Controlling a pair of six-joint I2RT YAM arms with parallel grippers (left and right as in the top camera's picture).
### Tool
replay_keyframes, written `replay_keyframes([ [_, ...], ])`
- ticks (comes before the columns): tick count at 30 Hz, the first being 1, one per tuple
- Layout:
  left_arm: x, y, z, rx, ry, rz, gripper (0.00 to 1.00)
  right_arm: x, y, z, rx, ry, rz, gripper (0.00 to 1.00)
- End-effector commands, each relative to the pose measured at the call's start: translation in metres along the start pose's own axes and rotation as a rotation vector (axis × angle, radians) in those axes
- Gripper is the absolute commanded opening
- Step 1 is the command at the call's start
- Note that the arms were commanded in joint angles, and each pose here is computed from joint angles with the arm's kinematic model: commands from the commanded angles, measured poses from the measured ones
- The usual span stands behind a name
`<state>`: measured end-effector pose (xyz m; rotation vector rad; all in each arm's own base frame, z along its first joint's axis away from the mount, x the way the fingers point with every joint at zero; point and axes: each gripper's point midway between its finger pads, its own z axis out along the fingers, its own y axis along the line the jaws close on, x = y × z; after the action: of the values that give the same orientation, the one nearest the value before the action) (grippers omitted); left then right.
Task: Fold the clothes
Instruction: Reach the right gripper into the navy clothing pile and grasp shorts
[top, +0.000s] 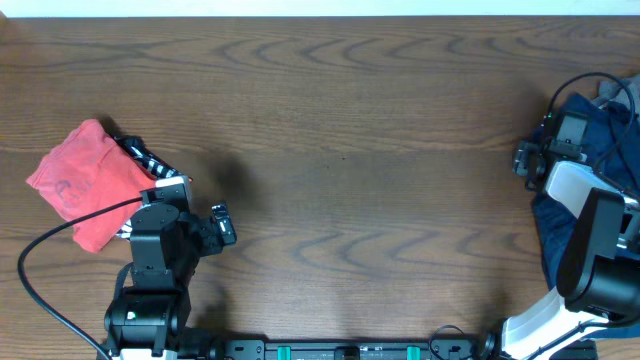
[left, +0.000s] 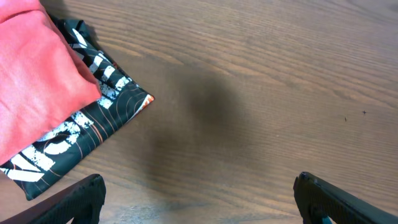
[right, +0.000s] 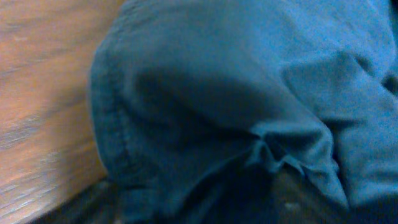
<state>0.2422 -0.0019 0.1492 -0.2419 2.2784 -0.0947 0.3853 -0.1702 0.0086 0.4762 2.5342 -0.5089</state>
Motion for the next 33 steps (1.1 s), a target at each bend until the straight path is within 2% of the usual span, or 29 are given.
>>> replay_keyframes([
  [1,-0.006,0.0,-0.004,-0.005,-0.01,-0.019,0.98,0.008,-0.019,0.008,0.063,0.031,0.037,0.52],
  [4,-0.005,0.001,-0.004,-0.006,-0.008,-0.019,0.98,0.003,-0.016,0.004,0.036,0.018,0.042,0.05],
  [5,-0.005,0.001,-0.004,-0.006,-0.008,-0.019,0.98,-0.001,-0.014,0.0,0.018,0.003,0.044,0.01],
  [10,-0.005,0.001,-0.004,-0.005,-0.009,-0.019,0.98,-0.059,-0.004,-0.052,-0.088,-0.18,0.068,0.01],
  [13,-0.005,0.001,-0.004,-0.006,-0.007,-0.018,0.98,-0.104,0.007,-0.113,-0.205,-0.325,0.046,0.01],
  [15,-0.005,0.001,-0.004,-0.006,-0.007,-0.018,0.98,-0.12,0.02,-0.158,-0.308,-0.382,0.021,0.01],
  [19,-0.005,0.001,-0.004,-0.006,-0.007,-0.018,0.98,-0.115,0.042,-0.223,-0.42,-0.427,-0.04,0.01],
  [25,-0.005,0.001,-0.004,-0.006,-0.007,-0.018,0.98,-0.082,0.101,-0.27,-0.637,-0.392,-0.176,0.01],
  [33,-0.005,0.001,-0.004,-0.006,-0.007,-0.018,0.98,-0.116,0.185,-0.344,-0.901,-0.646,-0.178,0.01],
])
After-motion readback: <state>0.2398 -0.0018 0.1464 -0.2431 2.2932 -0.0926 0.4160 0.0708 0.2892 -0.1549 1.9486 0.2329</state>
